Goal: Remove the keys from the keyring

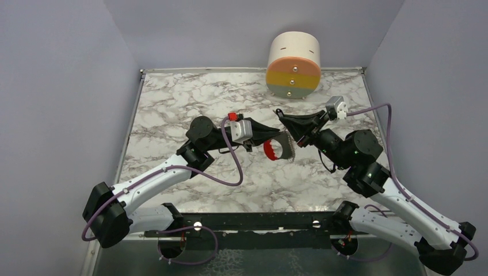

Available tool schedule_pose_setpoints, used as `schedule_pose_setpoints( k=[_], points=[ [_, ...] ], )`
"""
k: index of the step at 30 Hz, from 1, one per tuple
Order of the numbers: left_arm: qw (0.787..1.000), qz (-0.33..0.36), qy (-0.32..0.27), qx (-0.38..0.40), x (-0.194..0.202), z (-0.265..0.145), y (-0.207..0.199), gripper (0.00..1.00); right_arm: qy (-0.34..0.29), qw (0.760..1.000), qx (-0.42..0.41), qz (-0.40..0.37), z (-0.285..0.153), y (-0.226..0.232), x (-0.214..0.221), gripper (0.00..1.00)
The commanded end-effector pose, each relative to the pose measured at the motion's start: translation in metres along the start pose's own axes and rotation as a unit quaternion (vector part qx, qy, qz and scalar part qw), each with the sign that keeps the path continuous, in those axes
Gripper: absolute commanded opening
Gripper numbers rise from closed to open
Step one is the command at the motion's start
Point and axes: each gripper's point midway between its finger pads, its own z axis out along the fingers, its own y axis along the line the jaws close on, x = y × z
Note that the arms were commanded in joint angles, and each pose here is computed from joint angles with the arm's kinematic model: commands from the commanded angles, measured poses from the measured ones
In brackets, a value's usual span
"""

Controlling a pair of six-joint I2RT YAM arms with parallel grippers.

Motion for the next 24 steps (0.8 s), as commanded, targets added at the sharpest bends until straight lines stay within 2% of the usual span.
schedule_pose_setpoints(
  k=[1, 24],
  points=[
    [0.999, -0.003, -0.032, 0.011, -0.025, 0.003, -0.005, 0.11, -0.022, 1.000, 0.002, -0.011, 0.003, -0.002, -0.007, 0.01],
    [1.000, -0.009, -0.017, -0.013, -0.008, 0.011, 0.003, 0.12, -0.028, 1.000, -0.006, -0.004, 0.003, 0.002, -0.007, 0.01]
  ],
)
